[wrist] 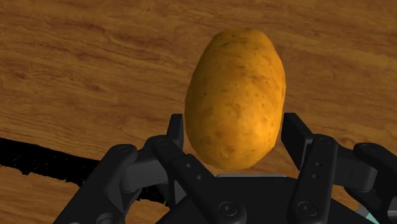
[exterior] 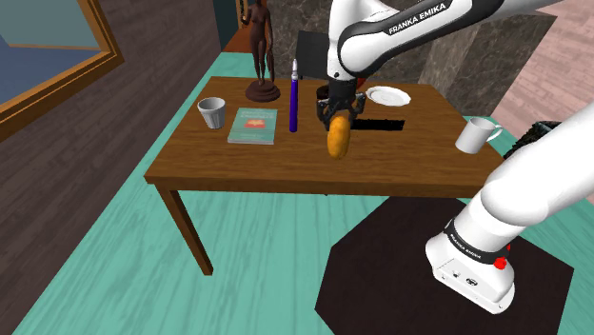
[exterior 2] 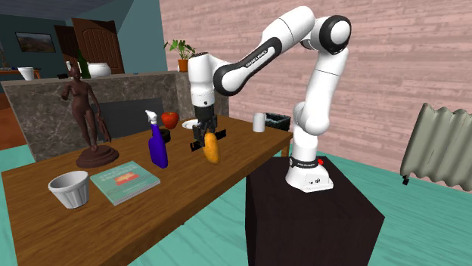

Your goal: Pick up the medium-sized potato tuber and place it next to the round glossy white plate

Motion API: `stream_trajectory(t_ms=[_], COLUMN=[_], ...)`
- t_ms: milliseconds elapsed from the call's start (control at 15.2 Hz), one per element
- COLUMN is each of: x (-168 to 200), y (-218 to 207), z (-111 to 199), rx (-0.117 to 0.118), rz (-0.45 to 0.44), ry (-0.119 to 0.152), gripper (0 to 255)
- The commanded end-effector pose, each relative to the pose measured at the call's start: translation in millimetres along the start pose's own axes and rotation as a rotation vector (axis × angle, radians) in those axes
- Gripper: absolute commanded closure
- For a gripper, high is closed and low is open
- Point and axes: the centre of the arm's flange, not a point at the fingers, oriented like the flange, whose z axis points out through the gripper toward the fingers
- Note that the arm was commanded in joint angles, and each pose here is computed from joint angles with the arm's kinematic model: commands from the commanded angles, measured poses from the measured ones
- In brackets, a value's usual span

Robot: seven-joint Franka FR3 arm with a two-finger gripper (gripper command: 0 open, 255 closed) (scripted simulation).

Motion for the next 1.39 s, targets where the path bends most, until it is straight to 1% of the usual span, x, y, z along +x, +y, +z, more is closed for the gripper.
stream_trajectory(t_ms=[0,726,1320], x=[-0.3,0.7,44.6], y=[3.0,8.1,117.9], z=[-11.2,-65.9,-55.4], rx=[0.000,0.000,0.000], rz=[0.000,0.000,0.000], ry=[0.000,0.000,0.000], gripper=[255,255,255])
